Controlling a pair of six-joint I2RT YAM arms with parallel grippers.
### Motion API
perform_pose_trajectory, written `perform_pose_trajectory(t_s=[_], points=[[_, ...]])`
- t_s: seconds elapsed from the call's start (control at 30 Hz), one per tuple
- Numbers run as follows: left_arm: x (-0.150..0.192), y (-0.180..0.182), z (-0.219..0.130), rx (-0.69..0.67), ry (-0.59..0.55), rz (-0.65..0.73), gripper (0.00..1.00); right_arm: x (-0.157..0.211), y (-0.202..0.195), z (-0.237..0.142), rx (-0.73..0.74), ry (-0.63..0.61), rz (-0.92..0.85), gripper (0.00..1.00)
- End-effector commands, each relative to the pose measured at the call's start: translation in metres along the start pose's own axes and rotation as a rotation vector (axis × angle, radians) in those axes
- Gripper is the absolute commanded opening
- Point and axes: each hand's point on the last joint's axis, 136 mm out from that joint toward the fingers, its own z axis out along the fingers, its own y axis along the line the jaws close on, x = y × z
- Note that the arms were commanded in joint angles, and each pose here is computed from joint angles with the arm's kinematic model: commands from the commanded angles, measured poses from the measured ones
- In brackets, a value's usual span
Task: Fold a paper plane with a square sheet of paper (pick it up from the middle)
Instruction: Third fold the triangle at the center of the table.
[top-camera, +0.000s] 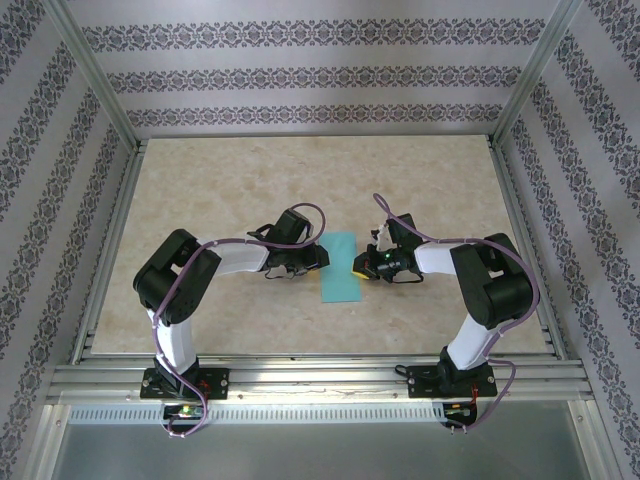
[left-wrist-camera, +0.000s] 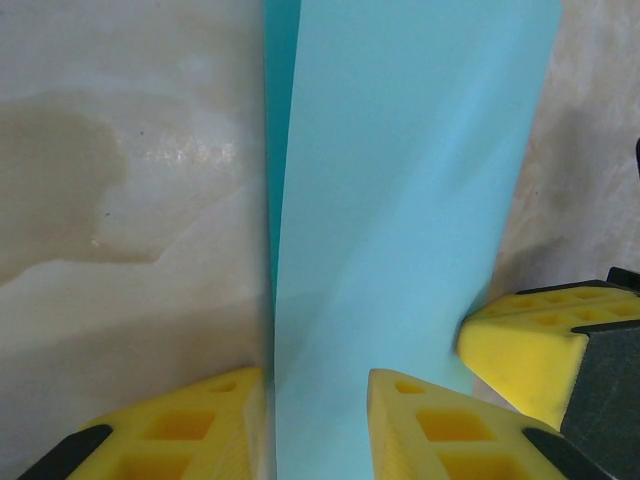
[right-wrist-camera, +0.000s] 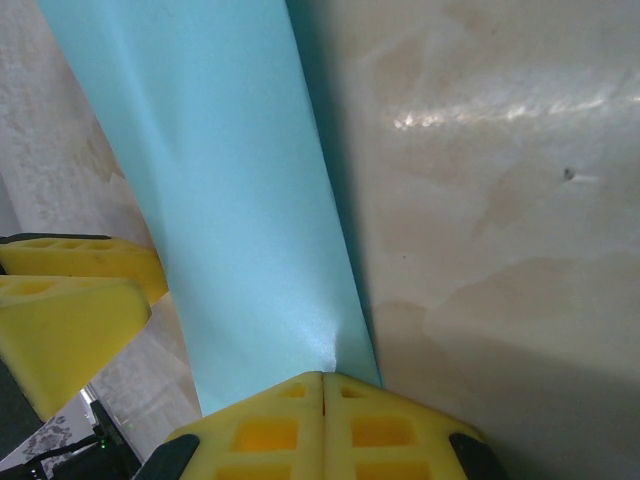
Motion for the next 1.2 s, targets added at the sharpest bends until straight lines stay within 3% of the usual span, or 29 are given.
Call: perform_pose_trajectory(t_s=[0.0, 0.8, 1.17], points=[[-0.008, -0.006, 0.006, 0.040, -0.003, -0.016, 0.33, 0.021, -0.043, 0.008, 0.135, 0.052, 0.093, 0.00], [-0.008, -0.009, 0.006, 0.062, -0.010, -0.022, 0.31, 0.022, -0.043, 0.008, 0.135, 0.052, 0.094, 0.00], [-0.012, -0.012, -0.003, 0.059, -0.039, -0.011, 0.11, 0.018, -0.034, 0.007, 0.102, 0.053, 0.066, 0.02]])
